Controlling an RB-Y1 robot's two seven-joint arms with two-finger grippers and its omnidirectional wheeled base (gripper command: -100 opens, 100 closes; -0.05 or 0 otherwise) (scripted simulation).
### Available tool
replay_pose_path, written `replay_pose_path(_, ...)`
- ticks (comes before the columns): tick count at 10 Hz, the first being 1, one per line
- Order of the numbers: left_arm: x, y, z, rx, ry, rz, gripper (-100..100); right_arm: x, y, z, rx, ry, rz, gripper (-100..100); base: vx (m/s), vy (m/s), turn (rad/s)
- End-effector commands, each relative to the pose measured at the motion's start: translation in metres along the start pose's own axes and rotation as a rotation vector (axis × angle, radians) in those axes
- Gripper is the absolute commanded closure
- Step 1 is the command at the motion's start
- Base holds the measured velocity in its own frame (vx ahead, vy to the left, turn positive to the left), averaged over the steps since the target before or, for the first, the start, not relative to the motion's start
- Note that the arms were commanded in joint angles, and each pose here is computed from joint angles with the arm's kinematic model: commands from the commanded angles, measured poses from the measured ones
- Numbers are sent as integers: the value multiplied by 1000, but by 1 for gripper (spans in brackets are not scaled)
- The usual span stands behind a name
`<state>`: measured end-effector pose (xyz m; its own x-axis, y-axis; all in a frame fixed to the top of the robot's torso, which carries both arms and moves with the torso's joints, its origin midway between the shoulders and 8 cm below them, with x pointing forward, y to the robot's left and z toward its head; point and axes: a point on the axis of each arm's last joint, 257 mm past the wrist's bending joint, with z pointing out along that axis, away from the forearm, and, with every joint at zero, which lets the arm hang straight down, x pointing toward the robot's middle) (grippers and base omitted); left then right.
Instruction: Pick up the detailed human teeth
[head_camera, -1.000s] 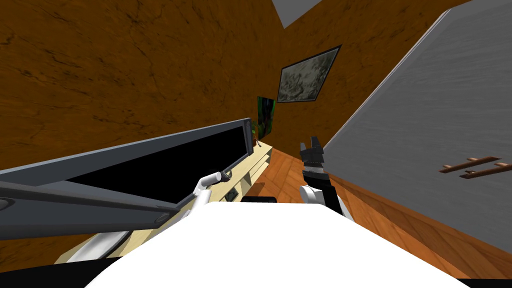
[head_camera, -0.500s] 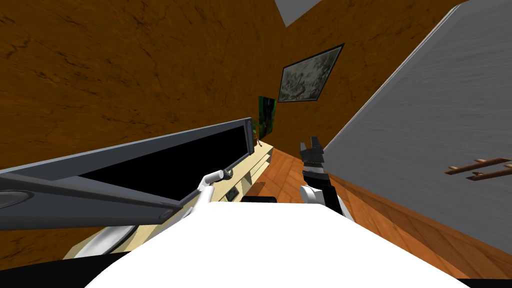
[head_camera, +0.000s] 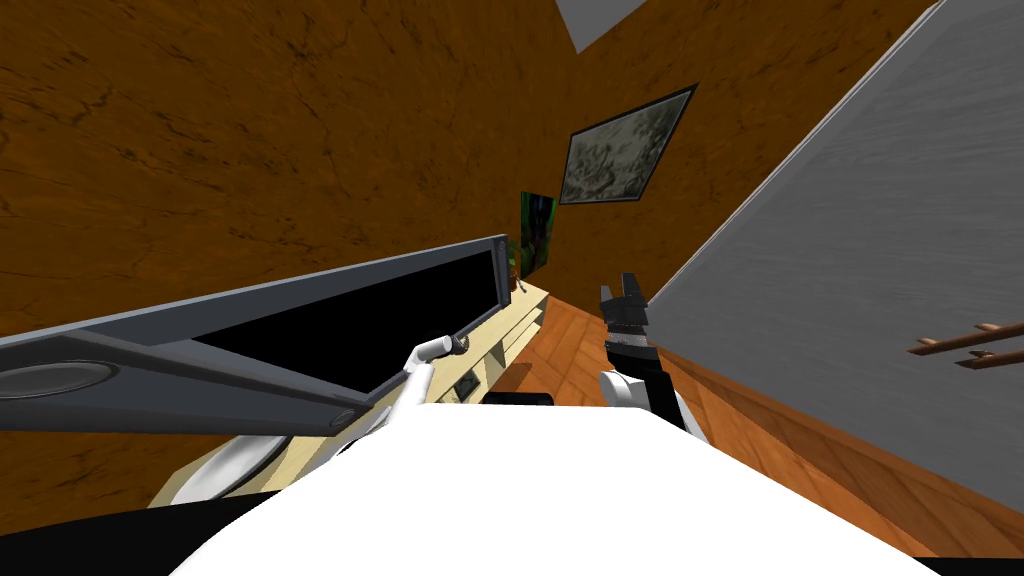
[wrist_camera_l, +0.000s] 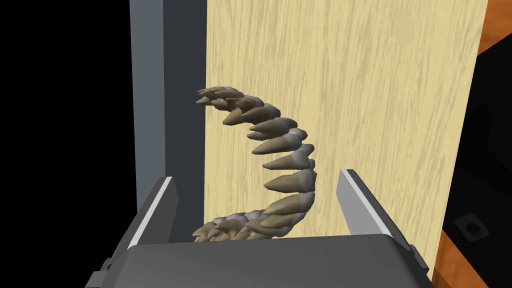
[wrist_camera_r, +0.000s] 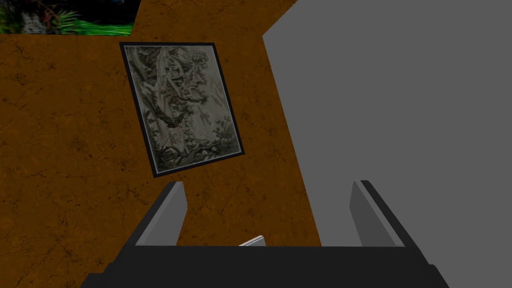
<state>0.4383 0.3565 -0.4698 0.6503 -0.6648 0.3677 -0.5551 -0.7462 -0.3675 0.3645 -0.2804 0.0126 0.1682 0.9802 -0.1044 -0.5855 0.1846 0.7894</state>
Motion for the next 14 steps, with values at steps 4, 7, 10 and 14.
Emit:
replay_pose_path(4, 32, -7, 15, 15, 26, 15, -100, 0, 0, 0, 0, 0, 0, 0, -22, 9, 41)
replay_pose_path(7, 50, -8, 25, 10, 34, 25, -100, 0, 0, 0, 0, 0, 0, 0, -32, 12, 38)
replay_pose_path(10, 48, 1, 31, -18, 19, 22, -100, 0, 0, 0, 0, 0, 0, 0, -18, 9, 13)
replay_pose_path(14, 60, 6, 42, -33, 13, 33, -100, 0, 0, 0, 0, 0, 0, 0, -18, 9, 35)
